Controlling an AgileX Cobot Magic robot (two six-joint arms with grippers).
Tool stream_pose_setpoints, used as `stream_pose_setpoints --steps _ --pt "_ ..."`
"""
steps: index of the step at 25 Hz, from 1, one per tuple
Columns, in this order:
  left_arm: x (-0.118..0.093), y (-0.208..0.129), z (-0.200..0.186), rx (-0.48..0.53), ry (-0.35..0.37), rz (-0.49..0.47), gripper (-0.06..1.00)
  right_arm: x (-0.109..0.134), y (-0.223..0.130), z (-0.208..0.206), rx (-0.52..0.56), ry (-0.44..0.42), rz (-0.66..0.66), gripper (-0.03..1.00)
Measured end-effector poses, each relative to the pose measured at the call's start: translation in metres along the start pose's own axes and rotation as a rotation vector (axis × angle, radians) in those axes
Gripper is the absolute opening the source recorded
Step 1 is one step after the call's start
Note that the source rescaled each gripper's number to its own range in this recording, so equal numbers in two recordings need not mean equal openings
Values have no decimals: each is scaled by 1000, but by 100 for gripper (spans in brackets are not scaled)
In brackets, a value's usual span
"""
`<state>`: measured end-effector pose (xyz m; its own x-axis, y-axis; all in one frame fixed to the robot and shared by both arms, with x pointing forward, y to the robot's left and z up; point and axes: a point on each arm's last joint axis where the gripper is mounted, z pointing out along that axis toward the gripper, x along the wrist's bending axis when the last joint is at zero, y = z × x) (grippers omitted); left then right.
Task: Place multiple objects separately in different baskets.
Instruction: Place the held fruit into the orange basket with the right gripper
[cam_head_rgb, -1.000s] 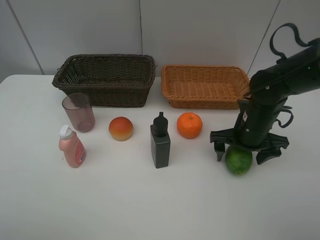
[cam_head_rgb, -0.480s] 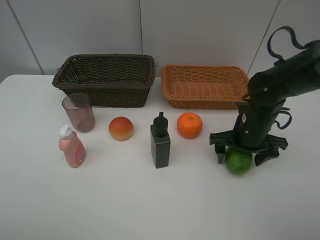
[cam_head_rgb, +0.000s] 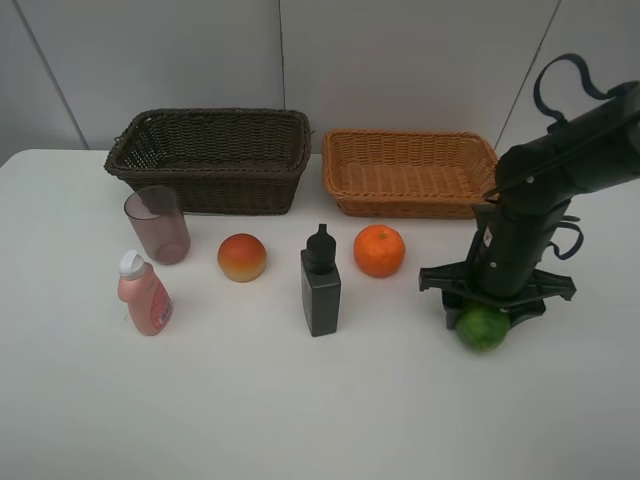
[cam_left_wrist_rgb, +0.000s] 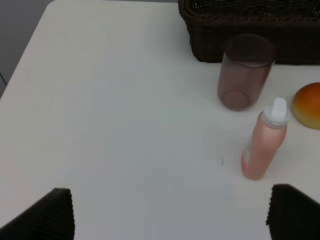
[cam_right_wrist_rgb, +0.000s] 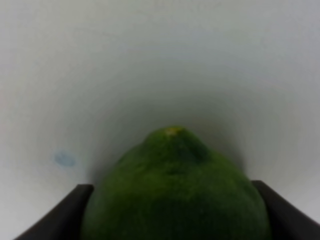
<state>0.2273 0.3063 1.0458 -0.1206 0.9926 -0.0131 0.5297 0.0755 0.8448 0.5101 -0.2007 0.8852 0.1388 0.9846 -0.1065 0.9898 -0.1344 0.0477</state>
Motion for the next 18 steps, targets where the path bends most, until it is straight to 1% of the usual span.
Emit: stream_pose_setpoints --steps 18 --pt "0 0 0 0 0 0 100 0 1 -5 -18 10 -14 42"
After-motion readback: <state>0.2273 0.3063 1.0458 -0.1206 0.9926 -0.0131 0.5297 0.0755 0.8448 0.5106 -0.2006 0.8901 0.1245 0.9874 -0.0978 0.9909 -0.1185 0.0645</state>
